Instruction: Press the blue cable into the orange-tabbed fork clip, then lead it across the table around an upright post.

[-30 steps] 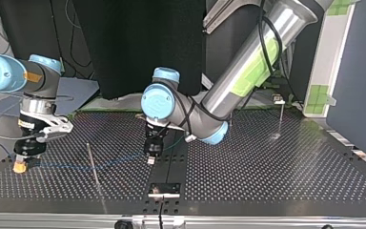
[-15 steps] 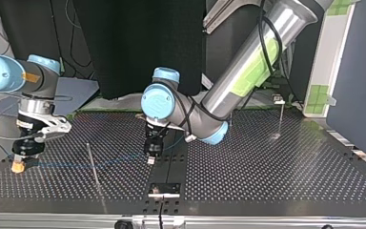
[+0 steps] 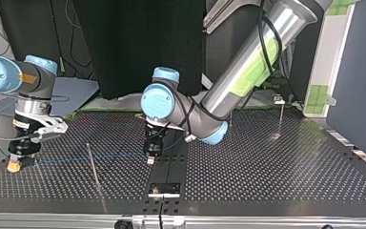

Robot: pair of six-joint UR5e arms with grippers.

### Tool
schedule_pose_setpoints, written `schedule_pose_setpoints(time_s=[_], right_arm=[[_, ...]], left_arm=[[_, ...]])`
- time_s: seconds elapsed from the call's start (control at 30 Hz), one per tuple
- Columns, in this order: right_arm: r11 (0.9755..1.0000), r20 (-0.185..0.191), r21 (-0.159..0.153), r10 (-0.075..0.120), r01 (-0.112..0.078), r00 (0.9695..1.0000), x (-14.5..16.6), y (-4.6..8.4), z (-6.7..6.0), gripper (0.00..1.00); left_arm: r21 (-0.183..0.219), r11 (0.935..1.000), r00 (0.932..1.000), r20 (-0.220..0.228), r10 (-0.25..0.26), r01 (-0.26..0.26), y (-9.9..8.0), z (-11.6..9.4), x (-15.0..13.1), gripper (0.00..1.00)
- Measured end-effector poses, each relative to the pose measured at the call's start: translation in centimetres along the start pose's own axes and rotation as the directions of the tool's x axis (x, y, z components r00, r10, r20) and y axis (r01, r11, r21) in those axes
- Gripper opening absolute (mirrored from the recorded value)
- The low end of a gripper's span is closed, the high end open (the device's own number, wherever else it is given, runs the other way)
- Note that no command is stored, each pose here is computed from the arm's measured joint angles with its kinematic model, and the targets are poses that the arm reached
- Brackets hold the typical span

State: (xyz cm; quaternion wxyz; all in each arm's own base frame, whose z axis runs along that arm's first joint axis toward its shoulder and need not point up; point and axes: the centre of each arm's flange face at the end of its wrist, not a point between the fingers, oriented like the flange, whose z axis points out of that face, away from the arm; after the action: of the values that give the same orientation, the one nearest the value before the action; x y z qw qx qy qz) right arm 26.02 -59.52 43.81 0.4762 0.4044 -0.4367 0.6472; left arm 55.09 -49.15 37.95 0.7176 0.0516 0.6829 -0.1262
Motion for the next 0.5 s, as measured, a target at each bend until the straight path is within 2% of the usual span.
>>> schedule_pose_setpoints(time_s=[0.5], right_arm=[[1.0000, 0.001, -0.003, -0.002, 0.002, 1.0000, -0.09, 0.21, 0.06, 0.00]], left_arm=[[0.000, 1.0000, 1.0000, 0.000, 0.000, 0.000, 0.01, 0.00, 0.00, 0.00]])
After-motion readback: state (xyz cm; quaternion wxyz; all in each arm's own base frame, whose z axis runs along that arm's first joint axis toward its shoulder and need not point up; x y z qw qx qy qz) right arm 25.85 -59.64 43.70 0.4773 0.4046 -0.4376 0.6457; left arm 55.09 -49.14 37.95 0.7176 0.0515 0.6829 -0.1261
